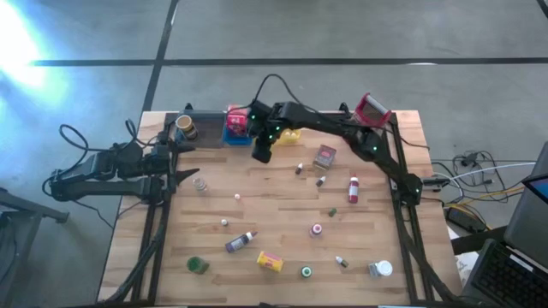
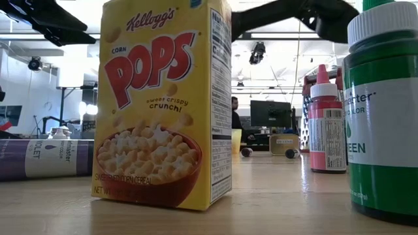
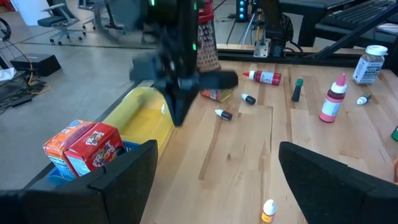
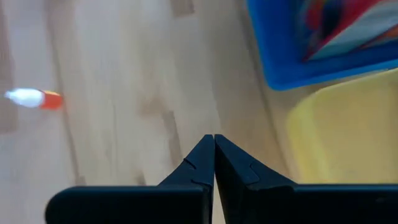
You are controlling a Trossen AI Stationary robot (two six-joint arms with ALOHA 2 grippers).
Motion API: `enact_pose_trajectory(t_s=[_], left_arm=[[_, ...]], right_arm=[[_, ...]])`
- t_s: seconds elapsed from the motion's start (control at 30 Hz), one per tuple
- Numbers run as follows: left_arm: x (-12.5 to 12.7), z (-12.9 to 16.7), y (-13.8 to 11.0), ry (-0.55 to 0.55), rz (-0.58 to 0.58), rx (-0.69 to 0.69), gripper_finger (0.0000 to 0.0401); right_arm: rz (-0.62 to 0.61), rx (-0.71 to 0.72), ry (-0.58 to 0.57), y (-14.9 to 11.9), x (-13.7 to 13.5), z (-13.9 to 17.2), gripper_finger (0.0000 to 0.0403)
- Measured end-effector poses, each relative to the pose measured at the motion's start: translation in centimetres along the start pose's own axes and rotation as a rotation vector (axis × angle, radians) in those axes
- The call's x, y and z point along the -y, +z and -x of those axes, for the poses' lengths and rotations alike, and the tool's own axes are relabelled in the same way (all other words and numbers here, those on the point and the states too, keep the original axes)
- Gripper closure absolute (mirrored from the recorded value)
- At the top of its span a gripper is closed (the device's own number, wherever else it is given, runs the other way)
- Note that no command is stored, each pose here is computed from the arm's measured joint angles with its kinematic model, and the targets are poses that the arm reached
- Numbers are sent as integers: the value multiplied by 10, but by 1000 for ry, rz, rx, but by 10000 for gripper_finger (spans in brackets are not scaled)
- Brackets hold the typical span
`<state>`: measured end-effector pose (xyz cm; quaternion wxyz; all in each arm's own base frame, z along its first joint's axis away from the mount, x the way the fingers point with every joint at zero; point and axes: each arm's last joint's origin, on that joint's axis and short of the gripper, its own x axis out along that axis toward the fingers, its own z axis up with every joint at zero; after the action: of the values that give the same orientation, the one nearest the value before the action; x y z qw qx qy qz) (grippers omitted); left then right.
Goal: Pick & Place Kitchen Items
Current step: Put the green seasoning bottle into the black bin
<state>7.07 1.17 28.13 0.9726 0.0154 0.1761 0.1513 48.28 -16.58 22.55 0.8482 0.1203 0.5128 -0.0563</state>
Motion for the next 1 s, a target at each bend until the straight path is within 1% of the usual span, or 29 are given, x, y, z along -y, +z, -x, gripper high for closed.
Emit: enact_pose_trajectory(t_s=[0.1, 0.2, 0.4, 0.53, 0.63, 0.73, 0.87, 1.0], left_arm=[[0, 0, 0, 0, 0, 0, 62], [0, 0, 0, 0, 0, 0, 62], [0, 0, 0, 0, 0, 0, 62], [0, 0, 0, 0, 0, 0, 62], [0, 0, 0, 0, 0, 0, 62], [0, 0, 0, 0, 0, 0, 62], [0, 0, 0, 0, 0, 0, 62], [0, 0, 0, 0, 0, 0, 62]], right_arm=[[7, -40, 8, -5, -4, -21, 394], [10, -58, 15, -7, -7, -31, 394], [-30, -71, 14, -9, -5, -36, 394], [5, -93, 17, -10, -9, -33, 394], [45, -83, 14, -5, -16, -12, 394], [66, -56, -42, -2, -26, 23, 394], [80, -77, -131, -7, -40, 66, 394], [58, -75, -161, -15, -55, 110, 394]])
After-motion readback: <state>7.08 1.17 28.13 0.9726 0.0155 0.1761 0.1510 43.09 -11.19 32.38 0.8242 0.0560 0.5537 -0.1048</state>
